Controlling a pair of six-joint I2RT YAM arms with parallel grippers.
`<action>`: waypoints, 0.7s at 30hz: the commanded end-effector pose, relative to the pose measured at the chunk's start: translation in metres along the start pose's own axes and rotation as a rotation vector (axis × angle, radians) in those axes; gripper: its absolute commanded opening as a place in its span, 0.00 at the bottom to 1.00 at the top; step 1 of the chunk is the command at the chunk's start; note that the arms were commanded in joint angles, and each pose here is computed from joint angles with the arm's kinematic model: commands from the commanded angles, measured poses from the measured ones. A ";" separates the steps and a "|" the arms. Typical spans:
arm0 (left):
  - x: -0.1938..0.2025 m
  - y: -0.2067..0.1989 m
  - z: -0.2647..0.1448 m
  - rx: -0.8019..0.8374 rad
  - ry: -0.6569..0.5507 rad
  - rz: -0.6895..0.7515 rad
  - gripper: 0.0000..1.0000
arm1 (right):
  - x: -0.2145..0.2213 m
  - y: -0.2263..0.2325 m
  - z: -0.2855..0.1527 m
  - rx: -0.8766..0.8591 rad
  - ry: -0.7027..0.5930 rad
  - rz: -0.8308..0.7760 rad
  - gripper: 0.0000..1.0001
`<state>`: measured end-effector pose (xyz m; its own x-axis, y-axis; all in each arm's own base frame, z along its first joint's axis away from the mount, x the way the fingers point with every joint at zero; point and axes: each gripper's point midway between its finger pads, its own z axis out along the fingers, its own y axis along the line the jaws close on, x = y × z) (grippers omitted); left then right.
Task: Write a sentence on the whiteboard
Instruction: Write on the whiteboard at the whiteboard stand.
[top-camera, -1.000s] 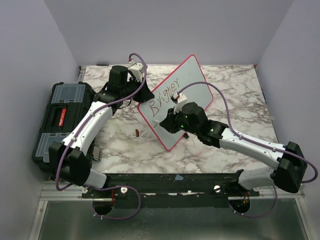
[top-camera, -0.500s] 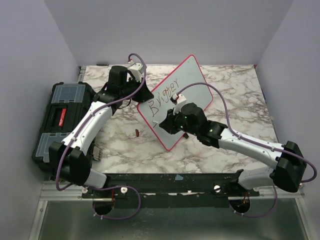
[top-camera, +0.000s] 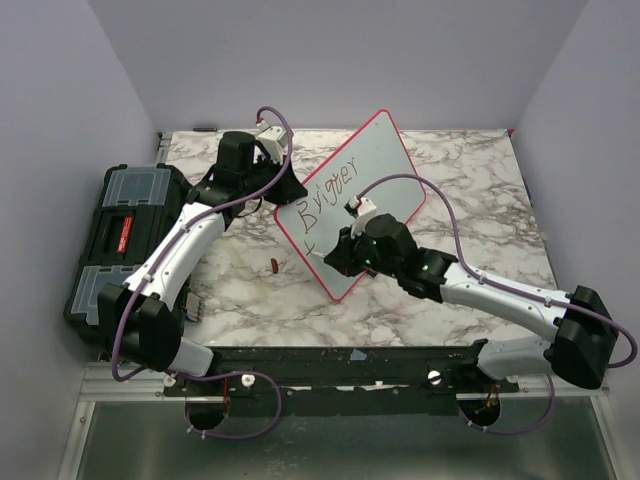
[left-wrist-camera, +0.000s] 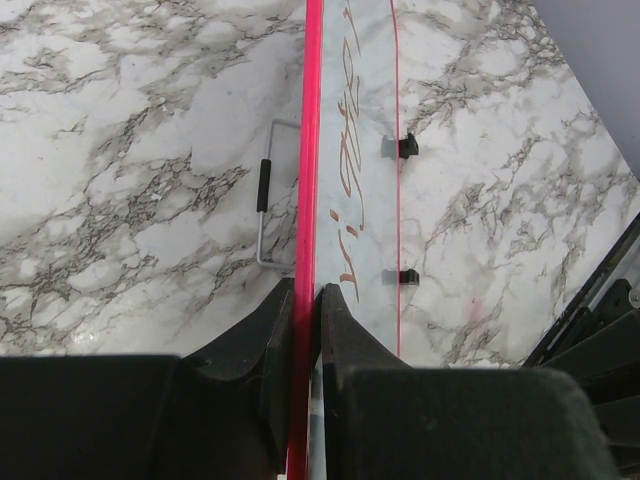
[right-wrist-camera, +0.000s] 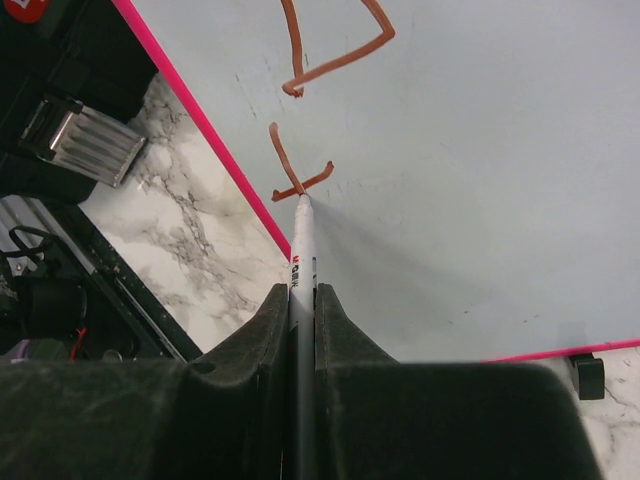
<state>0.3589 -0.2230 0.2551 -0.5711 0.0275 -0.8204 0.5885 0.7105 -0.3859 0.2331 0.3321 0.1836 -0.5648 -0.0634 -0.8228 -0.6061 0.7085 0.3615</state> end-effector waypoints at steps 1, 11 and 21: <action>-0.025 0.004 -0.008 -0.054 -0.087 0.085 0.00 | 0.022 -0.007 -0.004 0.013 0.057 0.017 0.01; -0.025 -0.001 -0.005 -0.017 -0.086 0.080 0.00 | 0.038 -0.015 -0.009 0.035 0.079 0.036 0.01; -0.029 0.013 -0.011 -0.110 -0.127 0.067 0.00 | 0.034 -0.023 -0.006 0.085 0.063 0.046 0.01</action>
<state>0.3607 -0.2225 0.2556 -0.5675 0.0219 -0.8231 0.5841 0.7152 -0.3837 0.2208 0.3190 0.1600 -0.6130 -0.0681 -0.7871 -0.5731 0.7241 0.3837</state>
